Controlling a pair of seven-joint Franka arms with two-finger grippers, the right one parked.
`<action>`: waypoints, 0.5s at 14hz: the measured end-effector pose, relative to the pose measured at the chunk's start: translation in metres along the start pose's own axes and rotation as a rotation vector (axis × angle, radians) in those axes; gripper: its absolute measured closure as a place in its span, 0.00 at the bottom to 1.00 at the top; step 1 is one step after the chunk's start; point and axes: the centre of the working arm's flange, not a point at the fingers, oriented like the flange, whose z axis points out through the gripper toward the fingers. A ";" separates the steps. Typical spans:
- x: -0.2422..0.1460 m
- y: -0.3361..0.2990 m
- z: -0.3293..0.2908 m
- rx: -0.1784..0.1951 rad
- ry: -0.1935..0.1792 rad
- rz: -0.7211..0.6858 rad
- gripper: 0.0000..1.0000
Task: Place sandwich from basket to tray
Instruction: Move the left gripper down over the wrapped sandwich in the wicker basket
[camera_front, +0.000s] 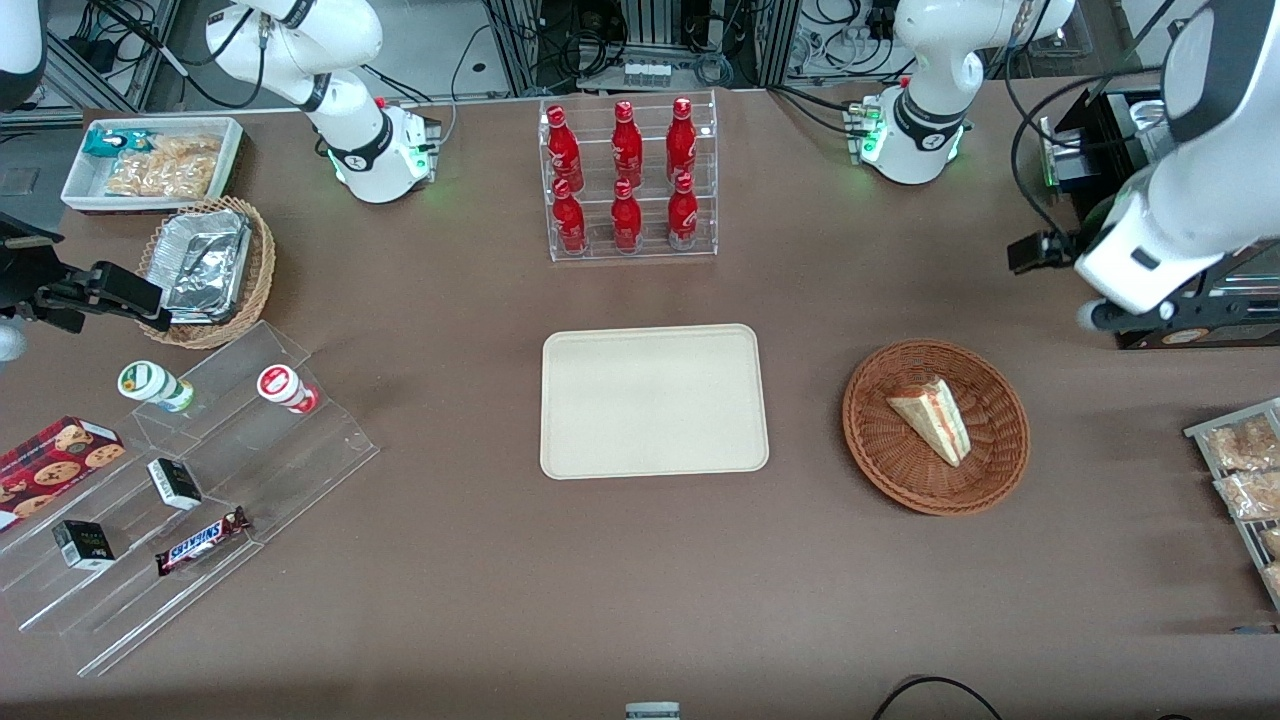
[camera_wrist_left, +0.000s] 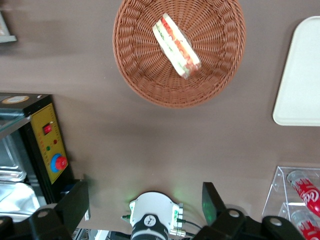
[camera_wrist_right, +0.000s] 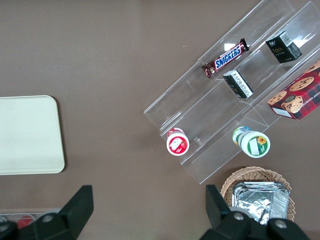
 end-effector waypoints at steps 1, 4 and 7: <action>0.017 -0.001 0.016 -0.007 -0.013 -0.014 0.00; 0.063 0.002 0.068 -0.023 -0.024 -0.115 0.00; 0.090 0.013 0.130 -0.041 0.008 -0.169 0.00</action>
